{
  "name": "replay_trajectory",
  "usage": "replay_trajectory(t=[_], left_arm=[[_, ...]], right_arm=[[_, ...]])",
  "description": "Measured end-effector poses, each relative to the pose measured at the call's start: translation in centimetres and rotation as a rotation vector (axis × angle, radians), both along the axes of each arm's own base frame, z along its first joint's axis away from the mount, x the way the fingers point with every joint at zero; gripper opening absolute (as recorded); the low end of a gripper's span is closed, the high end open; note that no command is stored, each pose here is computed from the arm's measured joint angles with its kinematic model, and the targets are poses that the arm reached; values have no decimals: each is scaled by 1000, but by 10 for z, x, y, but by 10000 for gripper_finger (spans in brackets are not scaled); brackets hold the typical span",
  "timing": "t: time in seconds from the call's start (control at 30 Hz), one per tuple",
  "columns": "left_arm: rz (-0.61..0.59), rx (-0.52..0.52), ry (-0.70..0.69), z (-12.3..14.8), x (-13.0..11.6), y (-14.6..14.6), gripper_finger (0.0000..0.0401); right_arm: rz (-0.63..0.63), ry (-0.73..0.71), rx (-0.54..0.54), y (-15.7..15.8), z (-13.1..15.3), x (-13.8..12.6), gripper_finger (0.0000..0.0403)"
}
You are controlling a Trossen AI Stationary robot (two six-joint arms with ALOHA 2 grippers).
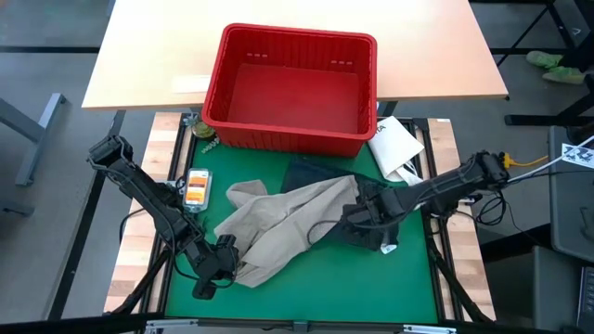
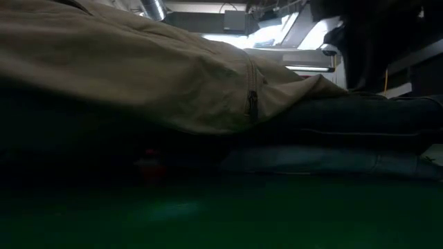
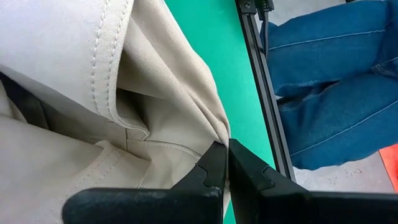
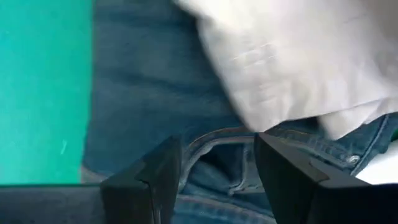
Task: Fold Laundry from Bin
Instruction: Fold the gray shorts
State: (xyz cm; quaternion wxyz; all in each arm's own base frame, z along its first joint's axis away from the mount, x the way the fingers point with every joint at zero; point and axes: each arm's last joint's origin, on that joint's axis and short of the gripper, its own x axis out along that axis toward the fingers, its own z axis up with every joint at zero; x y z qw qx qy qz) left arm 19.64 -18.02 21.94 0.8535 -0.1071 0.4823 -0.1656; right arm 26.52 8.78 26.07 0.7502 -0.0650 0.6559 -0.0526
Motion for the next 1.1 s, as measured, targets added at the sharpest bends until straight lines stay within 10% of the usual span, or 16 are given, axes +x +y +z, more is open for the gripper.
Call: replay_trajectory(t=[1.1], left_arm=[[0, 1, -1, 0, 0, 0, 3]], right_arm=[[-75, -125, 220, -29, 0, 26, 202]])
